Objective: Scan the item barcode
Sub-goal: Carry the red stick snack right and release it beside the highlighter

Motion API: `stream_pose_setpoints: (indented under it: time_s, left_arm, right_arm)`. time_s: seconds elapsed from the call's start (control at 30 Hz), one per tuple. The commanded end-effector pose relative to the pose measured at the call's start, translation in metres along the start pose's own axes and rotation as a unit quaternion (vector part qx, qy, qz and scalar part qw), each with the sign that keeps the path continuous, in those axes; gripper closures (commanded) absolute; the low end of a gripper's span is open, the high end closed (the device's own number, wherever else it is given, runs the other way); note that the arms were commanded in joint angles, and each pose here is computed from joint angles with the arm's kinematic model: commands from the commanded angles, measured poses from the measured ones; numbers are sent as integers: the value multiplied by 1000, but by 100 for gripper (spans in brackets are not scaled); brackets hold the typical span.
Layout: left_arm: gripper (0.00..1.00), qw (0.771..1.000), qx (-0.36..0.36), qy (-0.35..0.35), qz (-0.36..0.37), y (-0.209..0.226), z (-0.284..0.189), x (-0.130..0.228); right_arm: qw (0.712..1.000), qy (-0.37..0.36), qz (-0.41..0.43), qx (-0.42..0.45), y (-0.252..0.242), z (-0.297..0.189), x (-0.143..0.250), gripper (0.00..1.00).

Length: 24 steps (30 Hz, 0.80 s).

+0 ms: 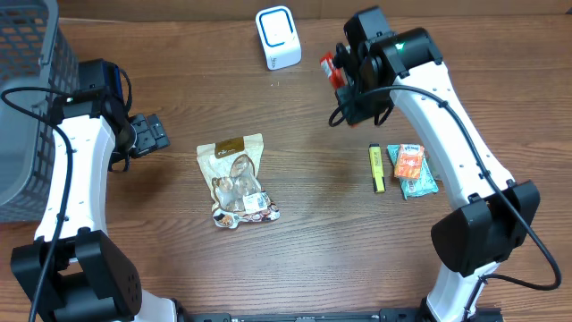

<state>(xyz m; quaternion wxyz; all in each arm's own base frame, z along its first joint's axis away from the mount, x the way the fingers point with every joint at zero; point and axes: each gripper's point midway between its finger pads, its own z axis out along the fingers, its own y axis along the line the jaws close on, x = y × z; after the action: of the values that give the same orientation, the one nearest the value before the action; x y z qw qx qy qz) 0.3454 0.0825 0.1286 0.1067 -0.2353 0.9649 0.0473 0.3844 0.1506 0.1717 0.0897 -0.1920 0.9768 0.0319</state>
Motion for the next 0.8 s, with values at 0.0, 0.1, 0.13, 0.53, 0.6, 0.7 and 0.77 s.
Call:
stream_pose_setpoints:
  time_s: [0.0, 0.1, 0.13, 0.53, 0.6, 0.7, 0.77]
  left_arm:
    - [0, 1000, 1, -4, 11, -3, -1, -4]
    - [0, 1000, 1, -4, 11, -3, -1, -3]
    - [0, 1000, 1, -4, 11, -3, -1, -4]
    - [0, 1000, 1, -4, 11, -3, -1, -4]
    - [0, 1000, 1, -4, 11, -3, -1, -4]
    - [0, 1000, 1, -4, 11, -3, -1, -4]
    - [0, 1000, 1, -4, 11, -3, -1, -3]
  right_arm:
    - [998, 44, 28, -45, 14, 28, 19, 96]
    - [995, 72, 57, -42, 13, 58, 37, 96]
    - [994, 78, 71, -39, 13, 66, 41, 96]
    - [985, 110, 128, 41, -13, 111, 77, 67]
    - [985, 107, 129, 36, -11, 112, 75, 64]
    - [986, 95, 133, -13, 6, 113, 66, 63]
    - [984, 90, 134, -74, 28, 112, 60, 63]
